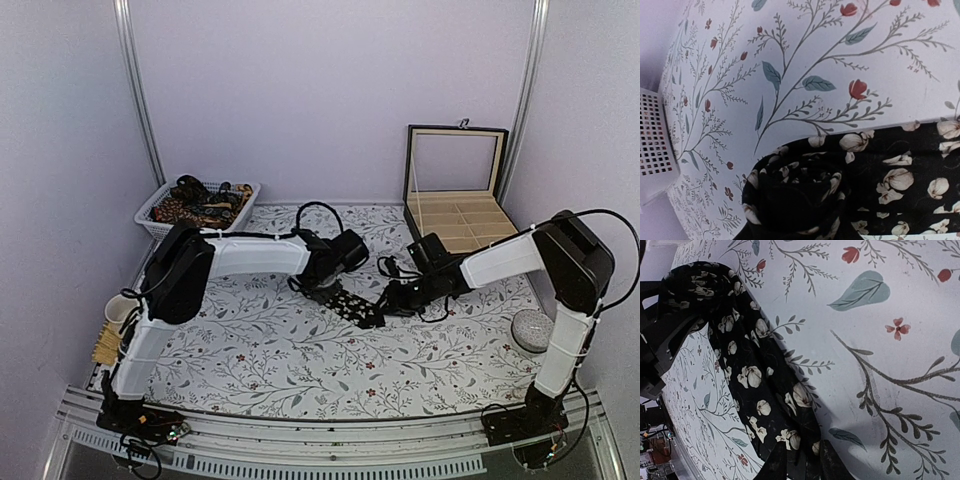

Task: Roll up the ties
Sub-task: Roll the tie at the center of the board.

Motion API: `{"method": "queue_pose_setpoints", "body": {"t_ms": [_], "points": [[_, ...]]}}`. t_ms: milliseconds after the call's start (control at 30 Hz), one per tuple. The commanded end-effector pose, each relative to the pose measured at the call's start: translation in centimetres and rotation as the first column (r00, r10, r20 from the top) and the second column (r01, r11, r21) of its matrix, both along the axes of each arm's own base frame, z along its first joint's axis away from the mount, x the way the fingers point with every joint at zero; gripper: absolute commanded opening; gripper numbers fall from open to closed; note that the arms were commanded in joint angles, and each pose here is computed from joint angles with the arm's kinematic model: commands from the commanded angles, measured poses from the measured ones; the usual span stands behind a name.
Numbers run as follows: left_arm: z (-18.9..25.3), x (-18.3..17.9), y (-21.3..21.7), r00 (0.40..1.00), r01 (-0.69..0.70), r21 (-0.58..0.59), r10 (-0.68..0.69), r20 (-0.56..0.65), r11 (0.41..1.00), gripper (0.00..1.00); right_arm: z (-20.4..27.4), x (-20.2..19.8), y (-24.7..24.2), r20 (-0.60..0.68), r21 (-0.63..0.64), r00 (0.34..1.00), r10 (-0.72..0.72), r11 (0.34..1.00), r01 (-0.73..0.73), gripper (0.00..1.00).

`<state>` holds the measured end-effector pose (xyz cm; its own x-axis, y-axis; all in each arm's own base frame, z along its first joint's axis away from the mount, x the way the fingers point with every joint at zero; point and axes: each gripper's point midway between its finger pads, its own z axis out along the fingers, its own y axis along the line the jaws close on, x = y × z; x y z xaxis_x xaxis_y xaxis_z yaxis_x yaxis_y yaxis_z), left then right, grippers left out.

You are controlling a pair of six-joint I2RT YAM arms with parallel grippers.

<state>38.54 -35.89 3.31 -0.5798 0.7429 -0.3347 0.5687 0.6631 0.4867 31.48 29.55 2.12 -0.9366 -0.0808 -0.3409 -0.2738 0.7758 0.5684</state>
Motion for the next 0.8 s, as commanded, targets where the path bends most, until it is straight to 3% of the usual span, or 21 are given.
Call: {"method": "queue_pose_setpoints", "body": {"t_ms": [0, 100, 200, 300, 400, 767], "points": [[-2.0, -1.3, 0.9, 0.999, 0.004, 0.23, -0.016, 0.047, 0.973, 0.08, -0.9, -2.9, -1.6, -0.101, -0.041, 0.995, -0.022, 0.999, 0.017, 0.23], [-2.6, -1.9, 0.4, 0.999, 0.005, 0.249, -0.017, 0.044, 0.968, 0.11, -0.4, -3.0, -1.2, -0.106, -0.018, 0.994, -0.019, 1.0, 0.017, 0.24], [-3.4, -2.5, -0.3, 1.0, 0.003, 0.194, -0.006, 0.013, 0.981, 0.16, 0.0, -2.9, -1.1, -0.105, -0.009, 0.994, -0.024, 1.0, 0.024, 0.26], [-3.8, -2.8, -1.0, 1.0, -0.003, 0.135, 0.004, -0.006, 0.991, 0.3, 0.6, -2.7, -1.2, -0.096, -0.006, 0.995, -0.035, 0.999, 0.035, 0.31], [-3.9, -3.0, -1.1, 1.0, -0.012, 0.116, 0.014, -0.009, 0.993, 0.36, 1.6, -2.6, -1.1, -0.08, 0.003, 0.996, -0.04, 0.999, 0.041, 0.34], [-0.7, -2.0, -1.1, 0.996, -0.057, 0.08, 0.051, 0.074, 0.995, 0.49, 3.0, -1.7, -0.9, -0.051, 0.004, 0.998, -0.044, 0.999, 0.044, 0.38]]}}
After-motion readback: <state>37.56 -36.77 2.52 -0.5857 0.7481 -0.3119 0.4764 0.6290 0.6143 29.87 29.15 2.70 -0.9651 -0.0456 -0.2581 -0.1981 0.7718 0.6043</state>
